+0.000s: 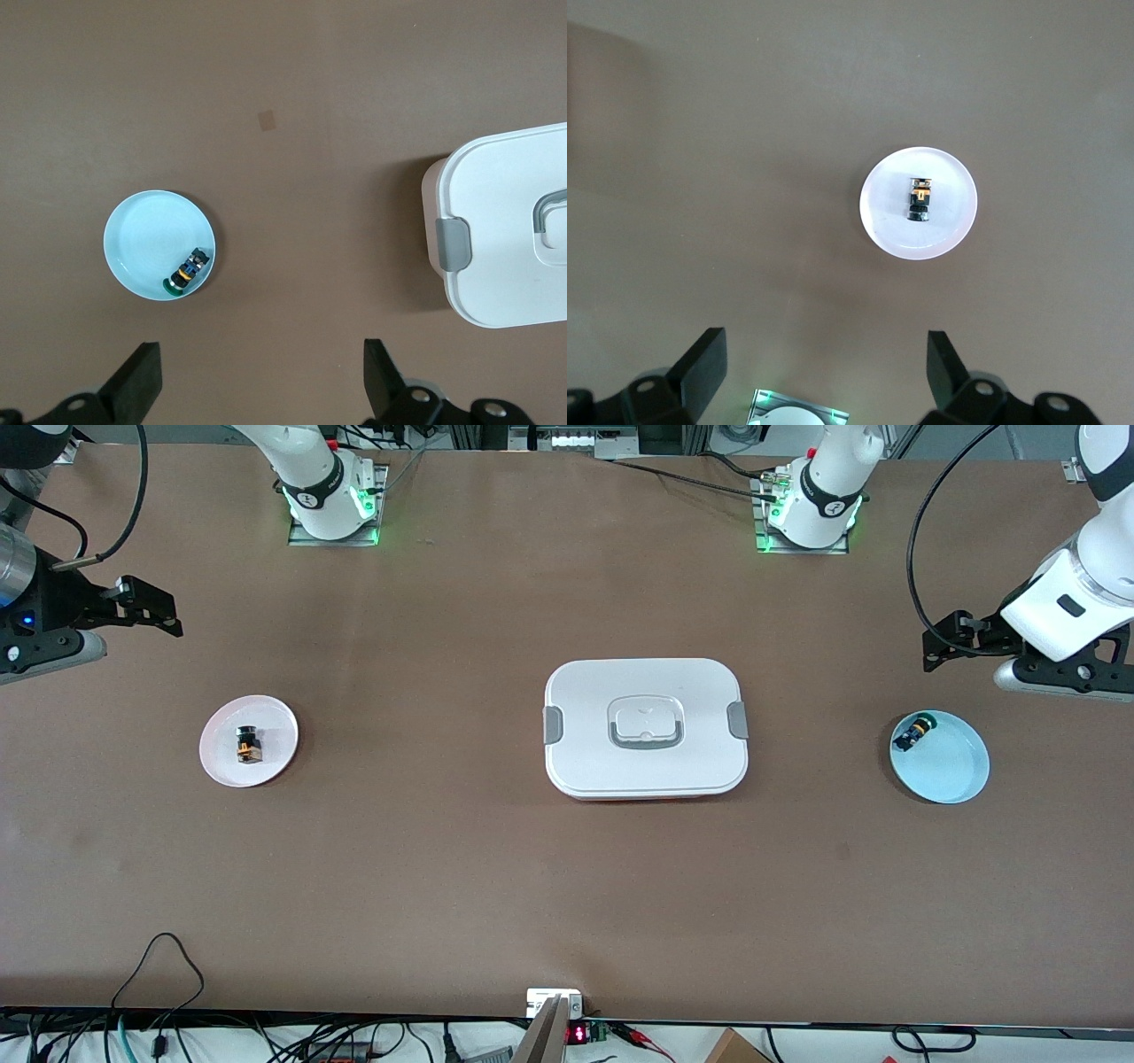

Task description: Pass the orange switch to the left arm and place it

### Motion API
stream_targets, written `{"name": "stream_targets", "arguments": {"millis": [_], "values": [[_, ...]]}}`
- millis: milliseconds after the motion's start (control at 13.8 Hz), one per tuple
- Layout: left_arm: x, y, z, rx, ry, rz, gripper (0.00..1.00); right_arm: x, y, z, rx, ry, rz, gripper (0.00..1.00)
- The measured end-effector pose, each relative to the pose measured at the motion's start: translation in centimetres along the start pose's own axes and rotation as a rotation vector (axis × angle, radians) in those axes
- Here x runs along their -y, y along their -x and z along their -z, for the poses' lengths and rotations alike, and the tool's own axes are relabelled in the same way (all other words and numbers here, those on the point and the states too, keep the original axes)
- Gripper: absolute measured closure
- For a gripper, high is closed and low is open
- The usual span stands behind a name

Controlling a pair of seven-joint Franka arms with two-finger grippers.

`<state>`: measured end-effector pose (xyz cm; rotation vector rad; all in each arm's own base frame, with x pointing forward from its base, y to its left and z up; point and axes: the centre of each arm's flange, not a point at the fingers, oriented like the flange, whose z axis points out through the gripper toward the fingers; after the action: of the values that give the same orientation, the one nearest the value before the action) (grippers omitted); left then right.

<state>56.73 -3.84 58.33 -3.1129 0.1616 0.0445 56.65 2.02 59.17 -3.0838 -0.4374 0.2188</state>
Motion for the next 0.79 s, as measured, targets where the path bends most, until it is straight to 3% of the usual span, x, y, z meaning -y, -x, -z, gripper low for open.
{"name": "stream_targets", "arguments": {"millis": [578,794], "values": [[0.0,0.0,-0.1,0.001,0.000,0.000,0.00,-0.1,-1.3,-2.7,0.065,-0.020,0.163,0.00],[0.0,0.0,-0.1,0.001,0.000,0.000,0.00,-0.1,-1.8,-4.1,0.073,-0.028,0.308,0.00]]}}
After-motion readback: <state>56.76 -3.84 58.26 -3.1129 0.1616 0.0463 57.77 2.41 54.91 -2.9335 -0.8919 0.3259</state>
